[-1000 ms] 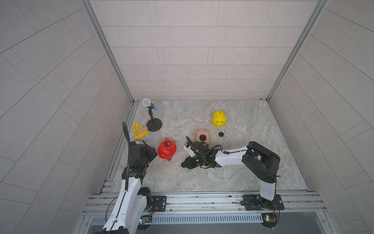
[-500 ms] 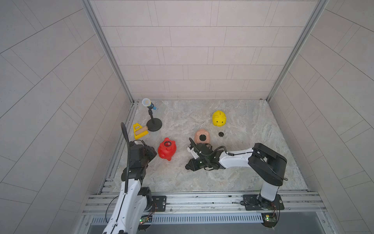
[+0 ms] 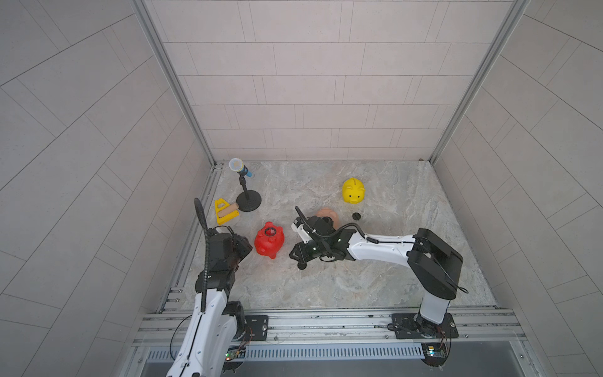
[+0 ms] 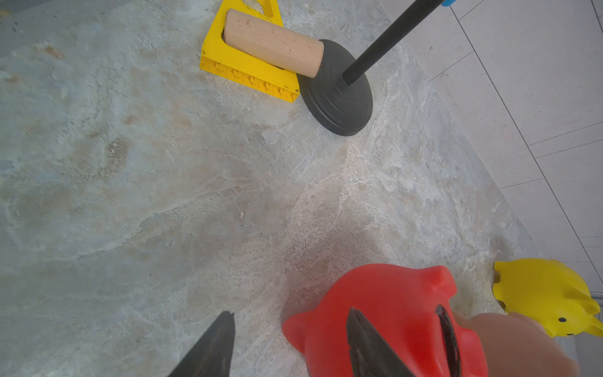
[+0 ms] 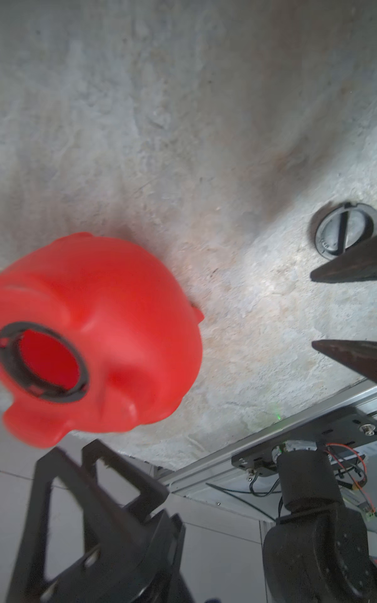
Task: Close piggy banks
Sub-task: Move the knob to the center of the board, then adjust the piggy bank at the center of the board.
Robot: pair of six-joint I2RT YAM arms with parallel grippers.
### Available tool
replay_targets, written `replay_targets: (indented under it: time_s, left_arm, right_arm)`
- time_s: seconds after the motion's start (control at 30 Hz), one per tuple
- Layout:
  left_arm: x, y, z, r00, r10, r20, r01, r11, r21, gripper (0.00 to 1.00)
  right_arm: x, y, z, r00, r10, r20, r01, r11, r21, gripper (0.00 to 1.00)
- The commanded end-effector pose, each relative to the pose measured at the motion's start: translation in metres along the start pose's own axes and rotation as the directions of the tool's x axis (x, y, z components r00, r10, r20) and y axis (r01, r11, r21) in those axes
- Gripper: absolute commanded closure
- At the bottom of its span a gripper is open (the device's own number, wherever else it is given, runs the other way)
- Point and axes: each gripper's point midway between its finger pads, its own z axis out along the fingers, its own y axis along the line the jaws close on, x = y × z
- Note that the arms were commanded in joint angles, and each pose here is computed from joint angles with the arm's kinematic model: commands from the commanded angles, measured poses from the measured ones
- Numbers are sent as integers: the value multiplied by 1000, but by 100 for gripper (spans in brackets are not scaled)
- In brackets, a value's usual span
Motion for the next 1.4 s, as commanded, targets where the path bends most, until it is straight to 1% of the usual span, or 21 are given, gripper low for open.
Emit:
replay_targets:
  time_s: [0.0,0.27,0.47,0.57,0.7,0.73,0.83,1.0,1.13,1.17,1.37]
  left_arm:
    - [0,6,-3,1000,1,7,-1,1000,-23,40]
    - [0,6,-7,1000,-3,15,3,1000,-16,39]
    - [3,2,-7,1000,-22,-2,22,1000,7,39]
    - [6,2,-8,1000,-22,-15,22,1000,10,39]
    - [11,6,-7,999,-21,-27,20,1000,-6,39]
    - [13,7,-6,998,-49,-34,49,999,-7,39]
    - [17,4,-6,997,-50,-51,50,999,14,39]
    - [19,2,-7,997,-53,-52,54,998,29,38]
    - [23,-1,-6,995,-62,-73,65,997,42,38]
    - [31,6,-3,994,-64,-92,67,997,26,38]
    - [34,3,3,991,-72,-116,77,996,40,38]
  right_arm:
    - [-18,-9,-2,1000,0,15,-1,999,42,68]
    - [-76,-9,-9,996,16,85,-19,999,34,67]
    - [-108,-6,-4,994,28,108,-30,999,16,67]
    - [-116,-7,1,993,37,110,-39,999,14,67]
    - [-119,-8,10,994,40,105,-42,999,11,67]
    - [-119,-10,13,994,44,102,-45,999,12,67]
    - [-119,-11,21,995,49,90,-49,999,4,67]
    - [-116,-16,27,995,51,82,-52,999,12,67]
    - [-113,-19,33,996,59,72,-60,998,12,67]
    - [-112,-19,34,996,61,71,-62,998,9,67]
    - [-113,-16,37,994,80,73,-79,997,-15,67]
